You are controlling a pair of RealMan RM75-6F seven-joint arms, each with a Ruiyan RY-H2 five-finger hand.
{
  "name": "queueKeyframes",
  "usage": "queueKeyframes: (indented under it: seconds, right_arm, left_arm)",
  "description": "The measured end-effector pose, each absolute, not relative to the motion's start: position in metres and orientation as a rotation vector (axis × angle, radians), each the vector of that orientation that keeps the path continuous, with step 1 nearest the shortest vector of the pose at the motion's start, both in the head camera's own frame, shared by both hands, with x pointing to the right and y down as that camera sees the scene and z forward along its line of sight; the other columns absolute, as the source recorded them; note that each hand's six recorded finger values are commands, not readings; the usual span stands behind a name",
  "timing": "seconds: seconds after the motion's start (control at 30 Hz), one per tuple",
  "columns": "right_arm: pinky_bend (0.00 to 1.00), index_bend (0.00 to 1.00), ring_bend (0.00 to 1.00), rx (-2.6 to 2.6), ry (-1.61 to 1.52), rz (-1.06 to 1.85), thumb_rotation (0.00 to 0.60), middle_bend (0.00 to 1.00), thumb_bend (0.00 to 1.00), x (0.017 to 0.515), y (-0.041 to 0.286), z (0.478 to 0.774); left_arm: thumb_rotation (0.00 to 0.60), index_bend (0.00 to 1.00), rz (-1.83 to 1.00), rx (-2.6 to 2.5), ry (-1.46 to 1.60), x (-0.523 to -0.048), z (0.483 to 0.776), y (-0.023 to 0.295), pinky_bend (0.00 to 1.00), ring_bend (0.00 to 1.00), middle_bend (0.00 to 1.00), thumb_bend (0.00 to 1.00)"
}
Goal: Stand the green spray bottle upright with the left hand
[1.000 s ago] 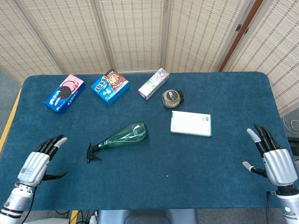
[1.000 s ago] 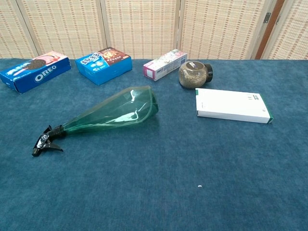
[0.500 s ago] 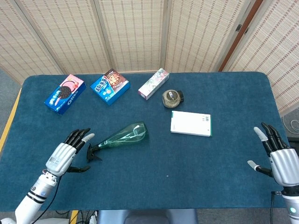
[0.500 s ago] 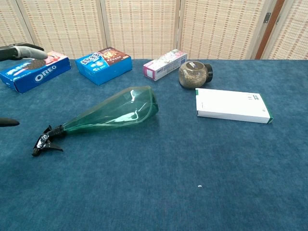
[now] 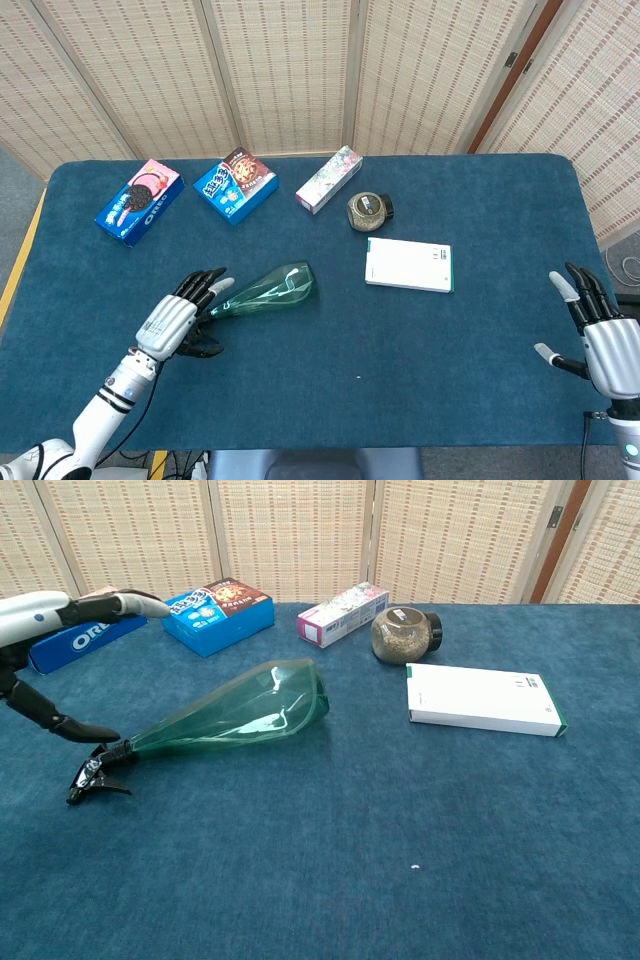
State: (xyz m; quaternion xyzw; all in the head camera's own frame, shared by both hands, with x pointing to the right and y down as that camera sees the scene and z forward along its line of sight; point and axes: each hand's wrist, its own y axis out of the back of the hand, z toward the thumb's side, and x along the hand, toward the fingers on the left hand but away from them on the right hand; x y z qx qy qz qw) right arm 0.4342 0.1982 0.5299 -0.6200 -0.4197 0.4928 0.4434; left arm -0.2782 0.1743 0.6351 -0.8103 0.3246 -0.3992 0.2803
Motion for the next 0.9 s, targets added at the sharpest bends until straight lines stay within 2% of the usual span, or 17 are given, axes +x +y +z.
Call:
queueKeyframes:
  seconds: [0.4, 0.9]
  right_arm:
    - [0.42, 0.0, 0.0, -1.543, -1.042, 1.229, 0.6, 0.0, 0.0, 0.436, 0.199, 0.533]
    - [0.42, 0.0, 0.0, -1.543, -1.053, 1.237, 0.6, 0.0, 0.0, 0.442, 0.203, 0.535]
  left_arm:
    - [0.6, 0.0, -1.094, -2.209, 0.806, -0.246, 0.66, 0.158, 0.0, 0.0, 0.0, 0.0]
    - [0.6, 0.0, -1.141, -2.196, 0.708, -0.225, 0.688, 0.157, 0.0, 0.0, 0.0, 0.0]
